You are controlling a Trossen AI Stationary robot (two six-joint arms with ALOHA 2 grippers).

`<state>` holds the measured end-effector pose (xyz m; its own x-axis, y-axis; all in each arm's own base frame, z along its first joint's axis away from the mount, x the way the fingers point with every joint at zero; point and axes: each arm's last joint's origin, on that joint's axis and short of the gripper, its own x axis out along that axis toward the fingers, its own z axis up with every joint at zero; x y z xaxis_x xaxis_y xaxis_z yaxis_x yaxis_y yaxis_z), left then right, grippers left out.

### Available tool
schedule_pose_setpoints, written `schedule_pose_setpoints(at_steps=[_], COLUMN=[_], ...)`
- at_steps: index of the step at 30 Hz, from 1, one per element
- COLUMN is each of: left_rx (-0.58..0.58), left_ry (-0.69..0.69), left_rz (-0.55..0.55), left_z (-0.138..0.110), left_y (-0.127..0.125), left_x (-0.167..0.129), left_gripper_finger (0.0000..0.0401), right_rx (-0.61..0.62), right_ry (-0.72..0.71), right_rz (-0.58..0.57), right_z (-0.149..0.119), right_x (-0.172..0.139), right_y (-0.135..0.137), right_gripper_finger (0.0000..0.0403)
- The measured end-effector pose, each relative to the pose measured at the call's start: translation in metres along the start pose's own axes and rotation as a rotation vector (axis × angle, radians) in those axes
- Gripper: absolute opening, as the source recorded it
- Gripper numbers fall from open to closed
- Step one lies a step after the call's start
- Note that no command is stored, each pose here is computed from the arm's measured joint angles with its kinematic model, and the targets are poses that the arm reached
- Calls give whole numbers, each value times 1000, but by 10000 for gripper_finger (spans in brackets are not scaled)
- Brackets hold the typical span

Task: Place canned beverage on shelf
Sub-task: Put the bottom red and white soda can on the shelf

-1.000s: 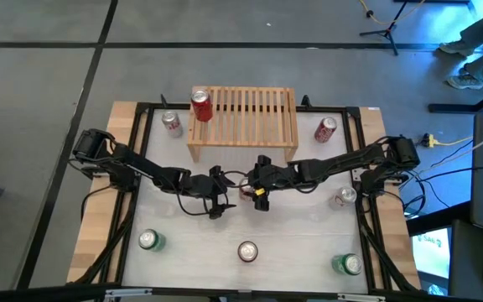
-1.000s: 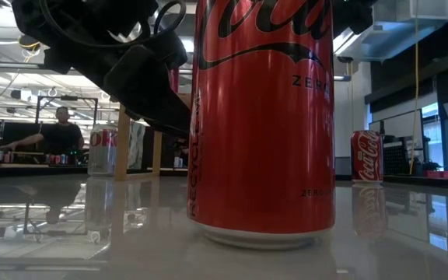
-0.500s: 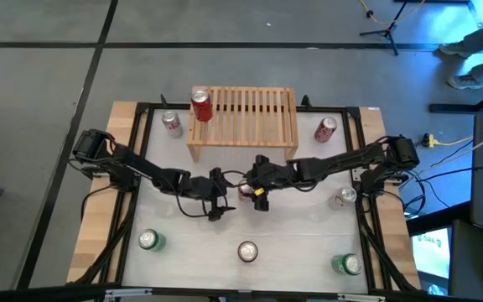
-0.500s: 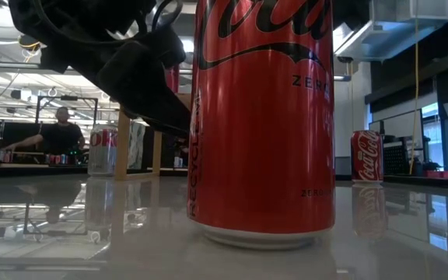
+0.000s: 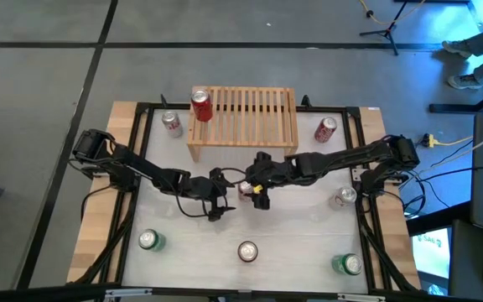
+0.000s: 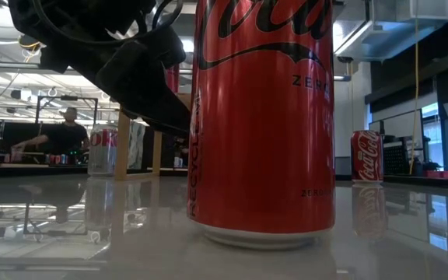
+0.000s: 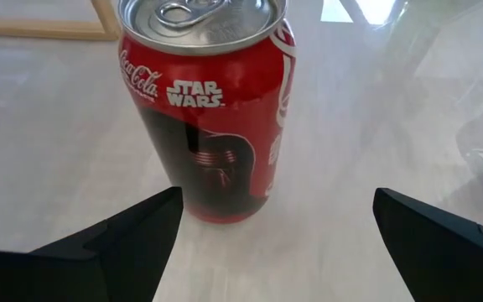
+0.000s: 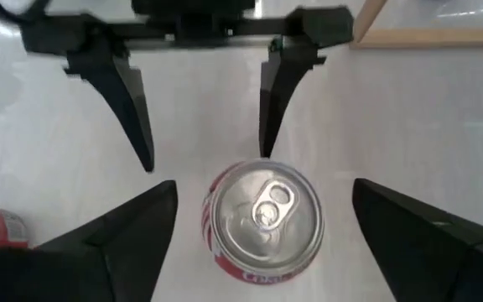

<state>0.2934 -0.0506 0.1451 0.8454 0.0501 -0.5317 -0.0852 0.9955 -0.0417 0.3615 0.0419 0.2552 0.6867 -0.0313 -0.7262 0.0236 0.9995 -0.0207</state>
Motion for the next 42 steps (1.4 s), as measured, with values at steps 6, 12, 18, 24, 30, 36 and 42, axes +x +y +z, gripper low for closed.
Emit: schedule_pose_setpoints(at_steps=[6, 12, 18, 24, 30, 36, 42], left_rx=[-23, -23, -13, 12, 19, 28, 39], left_ry=[0, -1, -5, 6, 61, 25, 45], left_rz=[0, 5, 4, -11, 116, 144, 142], left_z=[0, 0, 2, 11, 14, 10, 8], left_y=[0, 0, -1, -8, -11, -18, -17], left_x=[0, 0, -2, -27, -69, -86, -86], left_gripper_finger=[380, 380, 380, 380, 380, 380, 380], right_rx=[-16, -8, 1, -4, -25, -72, -137], right_ry=[-48, -99, -176, -192, -201, -237, -266], right_rz=[8, -11, 0, 8, 10, 32, -45], right_z=[-21, -39, -51, -50, -45, -1, 60], right_x=[17, 29, 36, 36, 32, 11, -37], right_y=[0, -1, -1, -1, -1, 2, -6], right_gripper_finger=[332, 331, 324, 256, 256, 256, 256])
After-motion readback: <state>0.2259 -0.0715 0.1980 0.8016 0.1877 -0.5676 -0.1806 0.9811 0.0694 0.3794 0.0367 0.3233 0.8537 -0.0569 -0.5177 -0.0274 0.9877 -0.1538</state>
